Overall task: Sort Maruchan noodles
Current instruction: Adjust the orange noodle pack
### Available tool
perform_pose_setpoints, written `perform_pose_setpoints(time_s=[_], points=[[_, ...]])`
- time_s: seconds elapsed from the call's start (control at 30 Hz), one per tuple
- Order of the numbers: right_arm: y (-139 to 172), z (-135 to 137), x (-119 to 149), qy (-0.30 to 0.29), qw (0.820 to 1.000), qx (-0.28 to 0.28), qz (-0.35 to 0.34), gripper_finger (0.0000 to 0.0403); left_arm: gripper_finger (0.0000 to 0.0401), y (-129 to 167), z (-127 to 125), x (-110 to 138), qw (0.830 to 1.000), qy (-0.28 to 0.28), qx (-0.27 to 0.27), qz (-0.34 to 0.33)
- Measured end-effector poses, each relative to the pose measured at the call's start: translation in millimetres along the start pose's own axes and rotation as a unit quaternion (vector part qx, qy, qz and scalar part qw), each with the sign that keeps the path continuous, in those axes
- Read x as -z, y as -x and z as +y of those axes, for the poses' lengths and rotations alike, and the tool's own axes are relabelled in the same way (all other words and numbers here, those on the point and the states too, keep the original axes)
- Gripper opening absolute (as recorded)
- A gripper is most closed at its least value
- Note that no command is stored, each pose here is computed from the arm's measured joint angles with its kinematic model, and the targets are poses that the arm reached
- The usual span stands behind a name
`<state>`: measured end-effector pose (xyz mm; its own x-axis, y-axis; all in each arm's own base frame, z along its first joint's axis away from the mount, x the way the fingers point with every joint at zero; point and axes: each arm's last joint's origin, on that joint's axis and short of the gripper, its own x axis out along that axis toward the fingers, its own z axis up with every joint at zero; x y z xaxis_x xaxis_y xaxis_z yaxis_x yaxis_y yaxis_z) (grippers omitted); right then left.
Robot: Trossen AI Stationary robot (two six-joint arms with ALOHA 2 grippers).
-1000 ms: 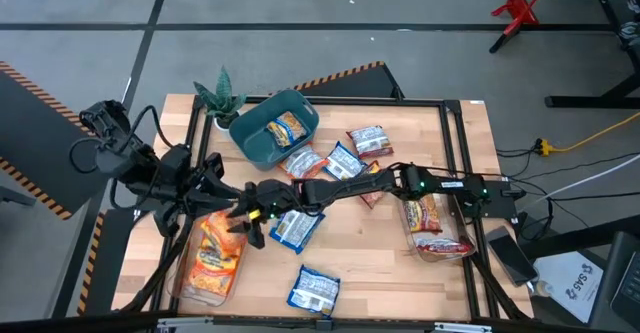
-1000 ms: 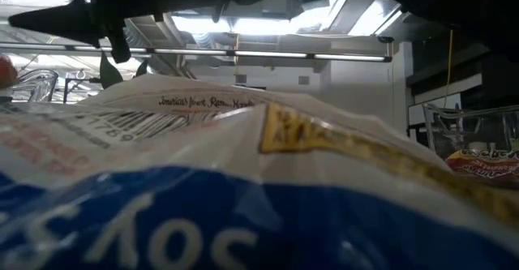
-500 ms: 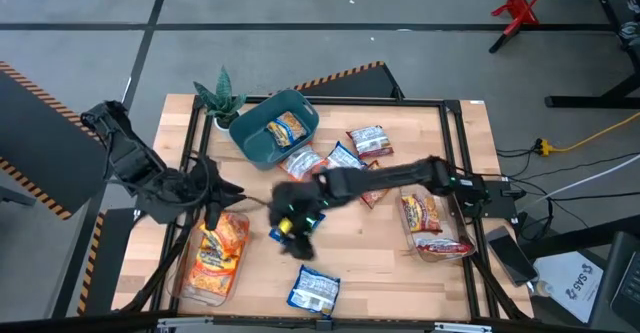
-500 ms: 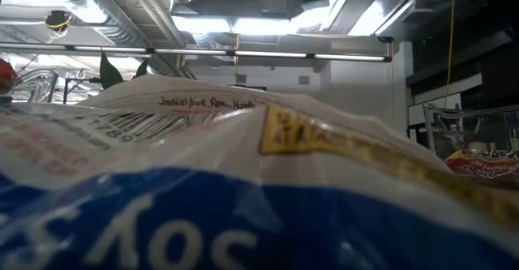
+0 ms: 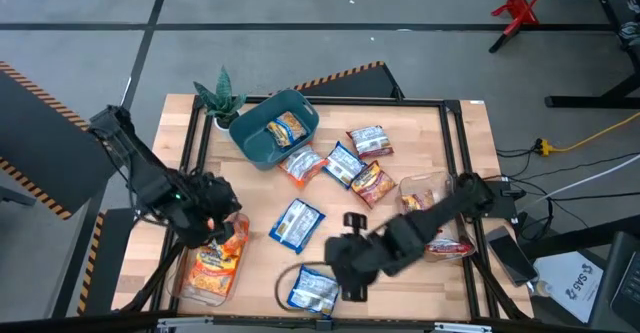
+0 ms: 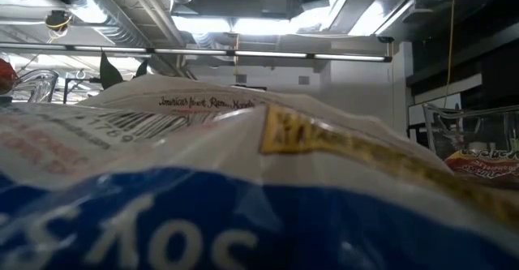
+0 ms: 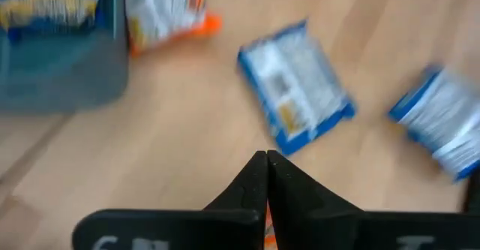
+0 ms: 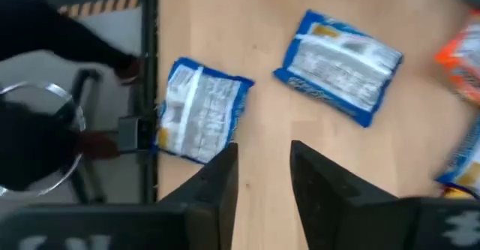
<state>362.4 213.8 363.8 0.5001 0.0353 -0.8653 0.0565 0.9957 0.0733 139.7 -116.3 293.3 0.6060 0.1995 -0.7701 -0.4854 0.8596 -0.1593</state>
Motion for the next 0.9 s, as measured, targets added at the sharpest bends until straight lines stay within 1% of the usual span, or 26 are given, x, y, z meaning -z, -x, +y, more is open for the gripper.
perform_pose_setpoints(time_s=[0.1,0.23,0.33,0.43,0.5,0.57,0.67,0.7,0.77,0.83,0.9], points=[[15,10,9,-0.014,0.999,0.023,-0.03,0.0087,0.0001,-18,3,15,0.999,0.003,-0.028,0.038],[34,19,19,-0.031,0.997,0.037,-0.063,0.007,0.0001,-30,11,28,0.996,0.013,-0.048,0.07],[37,26,24,-0.026,0.996,0.046,-0.078,0.0059,0.0001,-35,19,36,0.992,0.035,-0.077,0.097],[38,30,28,-0.019,0.996,0.046,-0.077,0.0051,0.0001,-38,19,42,0.986,0.063,-0.075,0.137],[38,30,28,-0.02,0.996,0.045,-0.077,0.0047,0.0,-38,21,47,0.979,0.085,-0.081,0.167],[38,29,27,-0.021,0.996,0.047,-0.078,0.0043,0.0,-38,21,49,0.97,0.121,-0.086,0.192],[38,29,27,-0.018,0.995,0.053,-0.082,0.004,0.0,-36,21,52,0.952,0.182,-0.1,0.227],[38,29,27,-0.018,0.995,0.055,-0.084,0.004,0.0,-36,20,53,0.948,0.191,-0.101,0.232],[38,29,27,-0.016,0.995,0.056,-0.085,0.0039,0.0,-35,18,54,0.947,0.197,-0.092,0.235],[38,29,27,-0.016,0.995,0.056,-0.085,0.0039,0.0,-30,14,49,0.95,0.203,-0.079,0.226],[38,29,27,-0.016,0.995,0.056,-0.085,0.0039,0.0,-22,8,39,0.956,0.21,-0.056,0.196]])
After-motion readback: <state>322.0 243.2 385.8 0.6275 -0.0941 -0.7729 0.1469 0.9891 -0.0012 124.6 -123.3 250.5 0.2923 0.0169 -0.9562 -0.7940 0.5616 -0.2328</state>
